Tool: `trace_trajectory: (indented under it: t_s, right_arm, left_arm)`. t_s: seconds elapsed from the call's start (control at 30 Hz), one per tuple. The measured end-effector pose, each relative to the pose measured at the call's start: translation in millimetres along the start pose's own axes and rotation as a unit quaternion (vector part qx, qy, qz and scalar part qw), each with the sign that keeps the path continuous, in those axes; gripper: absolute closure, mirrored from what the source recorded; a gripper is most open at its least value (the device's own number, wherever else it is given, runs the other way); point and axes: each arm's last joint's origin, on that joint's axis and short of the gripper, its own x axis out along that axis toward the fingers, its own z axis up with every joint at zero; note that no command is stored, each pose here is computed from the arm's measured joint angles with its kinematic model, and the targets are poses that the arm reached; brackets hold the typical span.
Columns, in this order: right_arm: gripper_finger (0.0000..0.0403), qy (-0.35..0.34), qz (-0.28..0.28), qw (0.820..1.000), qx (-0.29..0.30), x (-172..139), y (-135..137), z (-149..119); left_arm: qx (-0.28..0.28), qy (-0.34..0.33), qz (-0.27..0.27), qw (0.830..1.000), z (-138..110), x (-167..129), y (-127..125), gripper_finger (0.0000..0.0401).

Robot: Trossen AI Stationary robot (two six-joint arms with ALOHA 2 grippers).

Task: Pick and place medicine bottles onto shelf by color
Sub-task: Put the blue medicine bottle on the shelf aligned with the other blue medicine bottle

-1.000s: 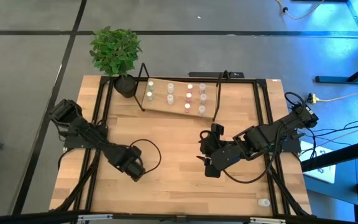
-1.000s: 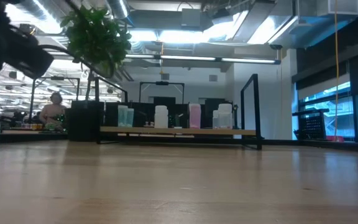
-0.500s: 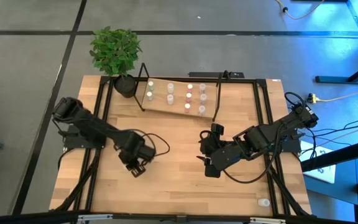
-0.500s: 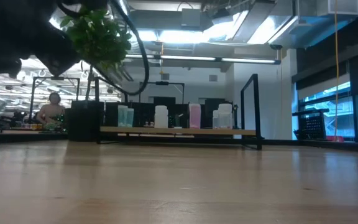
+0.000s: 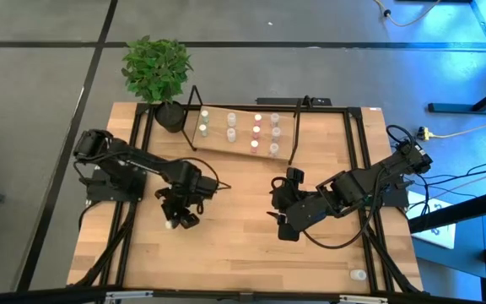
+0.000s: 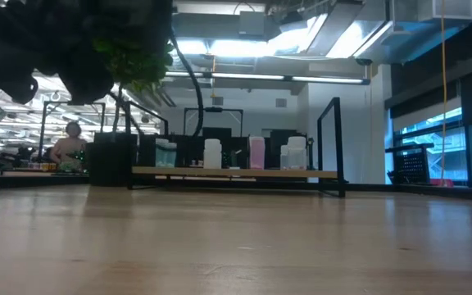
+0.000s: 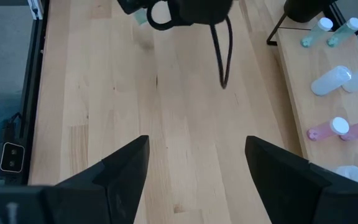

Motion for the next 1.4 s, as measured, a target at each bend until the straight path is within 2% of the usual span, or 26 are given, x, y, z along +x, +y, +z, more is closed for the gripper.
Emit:
trace_trajectory:
  t_s: [0.17,0.43,0.77,1.07,1.4]
  right_arm:
    - [0.0136,0.000,0.000,1.000,0.000,0.0,0.1,0.0]
    - [0.0136,0.000,0.000,1.000,0.000,0.0,0.0,0.0]
    - [0.0136,0.000,0.000,1.000,0.000,0.0,0.1,0.0]
    - [0.0136,0.000,0.000,1.000,0.000,0.0,0.0,0.0]
    - [0.0136,0.000,0.000,1.000,0.000,0.0,0.1,0.0]
  left_arm:
    - [-0.018,0.085,-0.007,0.996,4.3,7.6,4.3,0.0301]
    - [-0.017,0.211,-0.018,0.977,18.2,30.6,8.5,0.0301]
    - [-0.025,0.223,0.032,0.974,37.1,49.7,14.5,0.0301]
    - [-0.035,0.277,0.055,0.959,55.2,74.1,24.7,0.0301]
    - [-0.053,0.307,0.071,0.948,68.5,92.7,33.0,0.0301]
